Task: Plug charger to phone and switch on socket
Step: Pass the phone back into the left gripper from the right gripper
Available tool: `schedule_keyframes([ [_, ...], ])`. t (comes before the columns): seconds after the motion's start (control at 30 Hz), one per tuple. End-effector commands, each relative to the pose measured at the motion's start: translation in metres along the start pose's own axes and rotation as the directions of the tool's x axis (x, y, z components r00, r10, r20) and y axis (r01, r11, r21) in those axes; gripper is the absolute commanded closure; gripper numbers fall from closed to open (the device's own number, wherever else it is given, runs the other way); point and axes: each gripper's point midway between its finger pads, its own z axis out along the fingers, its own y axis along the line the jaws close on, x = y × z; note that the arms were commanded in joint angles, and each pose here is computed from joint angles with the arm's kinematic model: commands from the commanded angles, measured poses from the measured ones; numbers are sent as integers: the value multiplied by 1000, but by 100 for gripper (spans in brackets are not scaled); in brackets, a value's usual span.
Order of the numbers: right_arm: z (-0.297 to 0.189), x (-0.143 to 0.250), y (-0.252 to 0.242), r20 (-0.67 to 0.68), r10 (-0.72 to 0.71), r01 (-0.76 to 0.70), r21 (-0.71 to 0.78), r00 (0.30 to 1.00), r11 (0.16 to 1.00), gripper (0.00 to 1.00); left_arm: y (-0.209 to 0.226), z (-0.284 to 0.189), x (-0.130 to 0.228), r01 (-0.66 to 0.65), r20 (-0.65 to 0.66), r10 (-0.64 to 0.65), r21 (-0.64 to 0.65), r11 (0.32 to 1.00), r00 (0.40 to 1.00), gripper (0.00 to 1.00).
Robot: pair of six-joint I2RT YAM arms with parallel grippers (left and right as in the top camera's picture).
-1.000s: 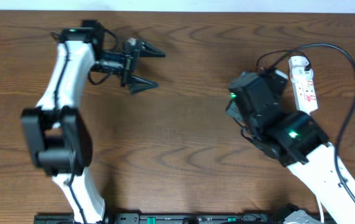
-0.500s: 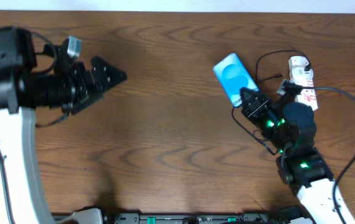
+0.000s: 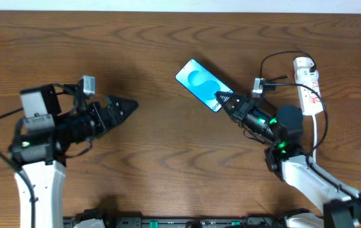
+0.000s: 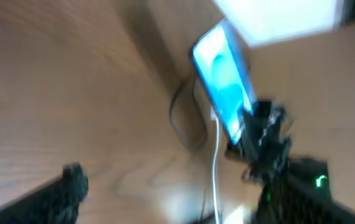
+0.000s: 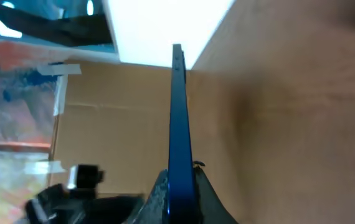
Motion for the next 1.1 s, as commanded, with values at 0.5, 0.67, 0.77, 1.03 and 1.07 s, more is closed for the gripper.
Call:
schedule_keyframes([
  [0.5, 19, 14, 0, -42, 446, -447, -15, 894, 894, 99, 9, 100, 3, 580, -98, -575, 32, 814, 813, 19],
  [0.67, 27, 33, 4, -84, 538, -540, 8, 839, 842, 99, -1, 109, -5, 601, -60, -598, 61, 797, 799, 21],
  [0.77, 31, 41, 5, -87, 546, -548, 10, 833, 837, 99, -7, 113, -6, 594, -46, -592, 76, 801, 805, 24],
  [1.03, 39, 55, 8, -84, 613, -614, 17, 785, 789, 99, -8, 120, -3, 592, -12, -592, 59, 804, 806, 30],
  [1.07, 40, 56, 8, -76, 613, -614, 11, 786, 789, 99, -9, 122, -1, 589, -13, -589, 56, 806, 808, 33],
])
